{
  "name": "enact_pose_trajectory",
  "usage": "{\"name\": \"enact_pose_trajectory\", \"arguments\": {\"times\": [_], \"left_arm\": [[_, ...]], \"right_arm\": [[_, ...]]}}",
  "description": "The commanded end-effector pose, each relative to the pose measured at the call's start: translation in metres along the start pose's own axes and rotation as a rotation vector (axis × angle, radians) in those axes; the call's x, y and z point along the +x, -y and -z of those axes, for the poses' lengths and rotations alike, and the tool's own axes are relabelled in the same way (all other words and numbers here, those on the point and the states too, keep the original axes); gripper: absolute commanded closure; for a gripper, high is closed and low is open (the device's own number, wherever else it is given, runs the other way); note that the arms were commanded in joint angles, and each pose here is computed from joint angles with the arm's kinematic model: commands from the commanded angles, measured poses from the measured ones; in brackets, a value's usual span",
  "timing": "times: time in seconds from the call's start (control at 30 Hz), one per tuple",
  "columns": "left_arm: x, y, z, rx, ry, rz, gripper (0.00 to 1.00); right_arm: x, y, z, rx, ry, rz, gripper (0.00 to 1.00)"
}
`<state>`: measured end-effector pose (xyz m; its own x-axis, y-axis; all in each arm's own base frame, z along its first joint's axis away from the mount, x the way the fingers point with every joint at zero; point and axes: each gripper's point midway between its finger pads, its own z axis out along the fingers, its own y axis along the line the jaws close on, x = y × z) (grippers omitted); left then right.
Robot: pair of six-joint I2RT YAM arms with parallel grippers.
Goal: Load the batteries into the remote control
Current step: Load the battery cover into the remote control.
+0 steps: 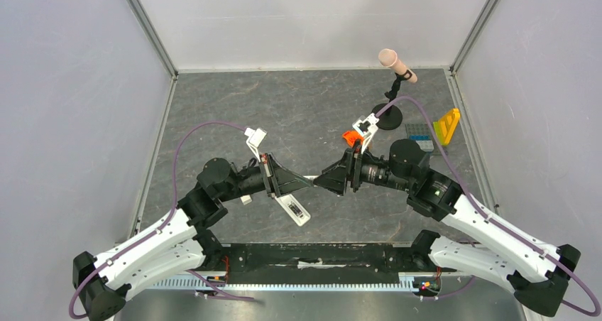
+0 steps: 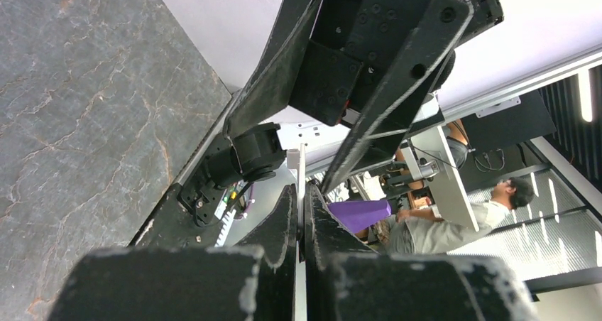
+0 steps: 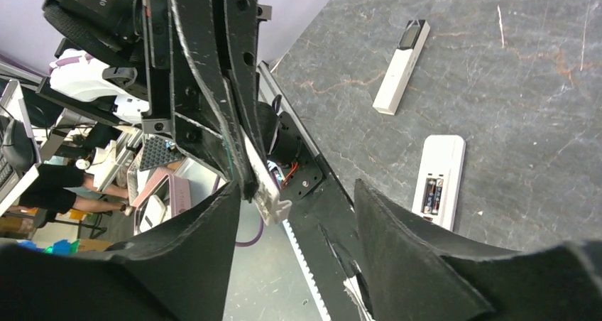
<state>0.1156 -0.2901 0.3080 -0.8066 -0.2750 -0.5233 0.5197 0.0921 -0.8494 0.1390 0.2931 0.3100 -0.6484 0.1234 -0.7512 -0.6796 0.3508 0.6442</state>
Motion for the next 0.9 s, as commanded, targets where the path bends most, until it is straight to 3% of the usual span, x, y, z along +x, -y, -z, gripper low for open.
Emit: {"name": "enact_pose_trajectory", "arguments": {"times": [0.0, 0.1, 0.53, 0.6, 0.87], "left_arm": [[-0.01, 0.01, 0.001, 0.024, 0.035, -0.061, 0.98], [-0.009, 0.009, 0.001, 0.02, 0.033, -0.059, 0.98], [-0.007, 0.001, 0.0, -0.01, 0.029, -0.045, 0.97], [-0.006, -0.003, -0.001, -0.019, 0.023, -0.04, 0.9], [-0.005, -0.014, 0.0, -0.059, 0.036, -0.027, 0.44]], "right_arm": [[0.001, -0.008, 0.001, -0.043, 0.006, -0.02, 0.43], [0.006, -0.005, 0.001, -0.039, -0.005, -0.035, 0.54], [0.012, 0.001, -0.002, -0.019, -0.019, -0.062, 0.83], [0.014, 0.004, -0.002, -0.012, -0.018, -0.075, 0.88], [0.026, 0.017, -0.004, 0.013, -0.006, -0.141, 0.99]]}}
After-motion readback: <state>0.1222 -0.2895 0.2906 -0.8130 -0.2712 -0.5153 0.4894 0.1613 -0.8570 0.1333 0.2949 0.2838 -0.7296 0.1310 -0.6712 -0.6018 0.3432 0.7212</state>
